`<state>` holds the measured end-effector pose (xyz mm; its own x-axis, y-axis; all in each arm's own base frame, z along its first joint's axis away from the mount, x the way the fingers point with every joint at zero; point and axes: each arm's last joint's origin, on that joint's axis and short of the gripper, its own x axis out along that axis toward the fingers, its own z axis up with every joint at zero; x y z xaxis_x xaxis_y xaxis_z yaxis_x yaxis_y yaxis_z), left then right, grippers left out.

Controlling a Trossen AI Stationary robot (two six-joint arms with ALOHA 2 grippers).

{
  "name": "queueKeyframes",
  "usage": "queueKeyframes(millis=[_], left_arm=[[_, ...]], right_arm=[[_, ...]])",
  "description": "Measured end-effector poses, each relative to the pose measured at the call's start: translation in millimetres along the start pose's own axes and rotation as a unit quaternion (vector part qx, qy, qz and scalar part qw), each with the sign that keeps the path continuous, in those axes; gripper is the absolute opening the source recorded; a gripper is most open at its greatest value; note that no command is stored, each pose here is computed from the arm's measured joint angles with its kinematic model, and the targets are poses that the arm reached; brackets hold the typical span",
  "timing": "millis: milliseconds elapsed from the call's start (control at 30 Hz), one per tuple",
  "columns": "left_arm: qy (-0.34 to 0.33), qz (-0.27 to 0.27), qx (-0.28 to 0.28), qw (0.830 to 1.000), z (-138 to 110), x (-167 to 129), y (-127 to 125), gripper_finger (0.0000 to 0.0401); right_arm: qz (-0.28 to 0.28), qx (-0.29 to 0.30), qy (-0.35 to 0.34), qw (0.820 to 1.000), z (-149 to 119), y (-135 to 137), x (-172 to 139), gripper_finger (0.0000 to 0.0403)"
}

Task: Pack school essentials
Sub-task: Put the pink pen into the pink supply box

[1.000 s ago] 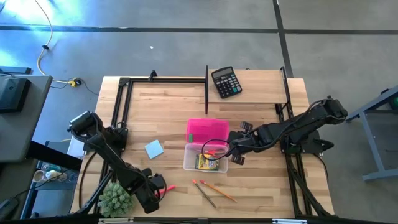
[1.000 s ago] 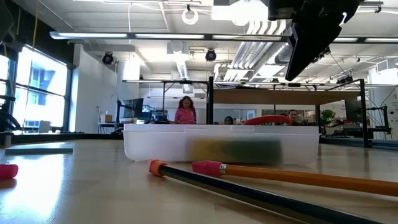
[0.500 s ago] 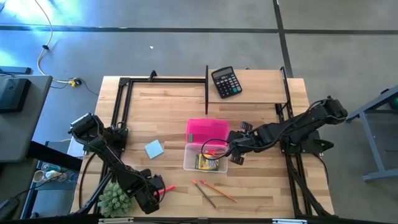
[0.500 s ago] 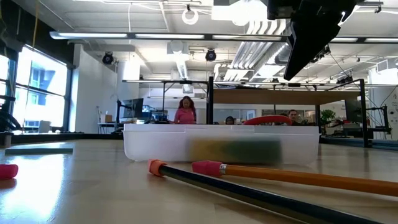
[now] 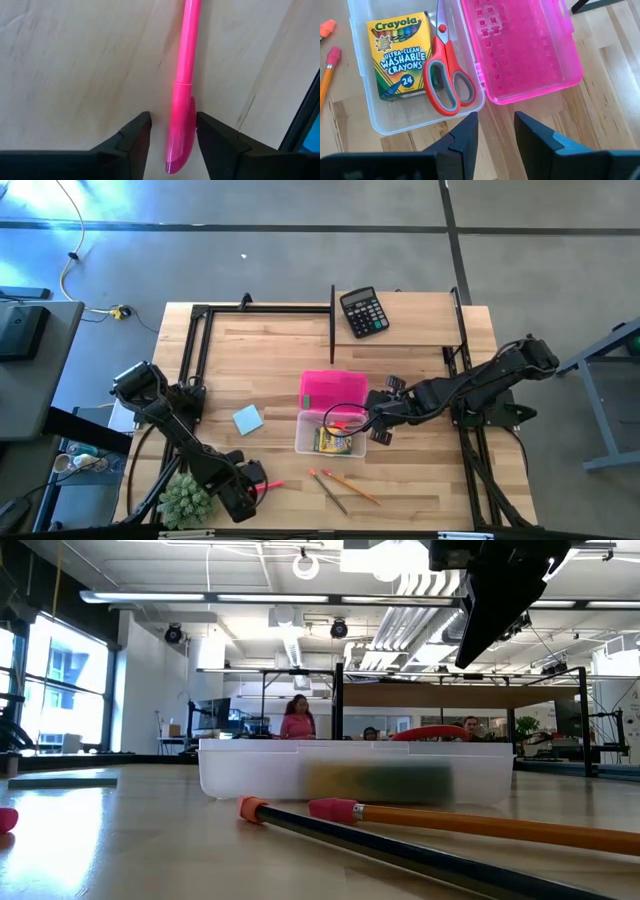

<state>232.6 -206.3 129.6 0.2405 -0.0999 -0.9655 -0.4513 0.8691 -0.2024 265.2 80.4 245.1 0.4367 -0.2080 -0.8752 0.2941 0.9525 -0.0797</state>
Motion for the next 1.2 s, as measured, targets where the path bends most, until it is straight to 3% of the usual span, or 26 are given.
queueKeyframes(millis=[300,767,1200], left_arm=[[0.005,0.03,0.025,0.999,5.3,0.1,7.2,0.0137],[-0.017,0.048,0.085,0.995,3.9,0.4,8.5,0.004],[-0.042,0.025,0.088,0.995,9.8,-2.9,5.5,0.0042]], right_arm=[[0.0,0.0,0.0,1.0,0.0,0.0,0.0,0.0119],[0.0,0.0,0.0,1.0,0.0,0.0,0.0,0.0119],[0.003,0.002,-0.005,1.0,1.5,0.6,-0.7,0.0119]])
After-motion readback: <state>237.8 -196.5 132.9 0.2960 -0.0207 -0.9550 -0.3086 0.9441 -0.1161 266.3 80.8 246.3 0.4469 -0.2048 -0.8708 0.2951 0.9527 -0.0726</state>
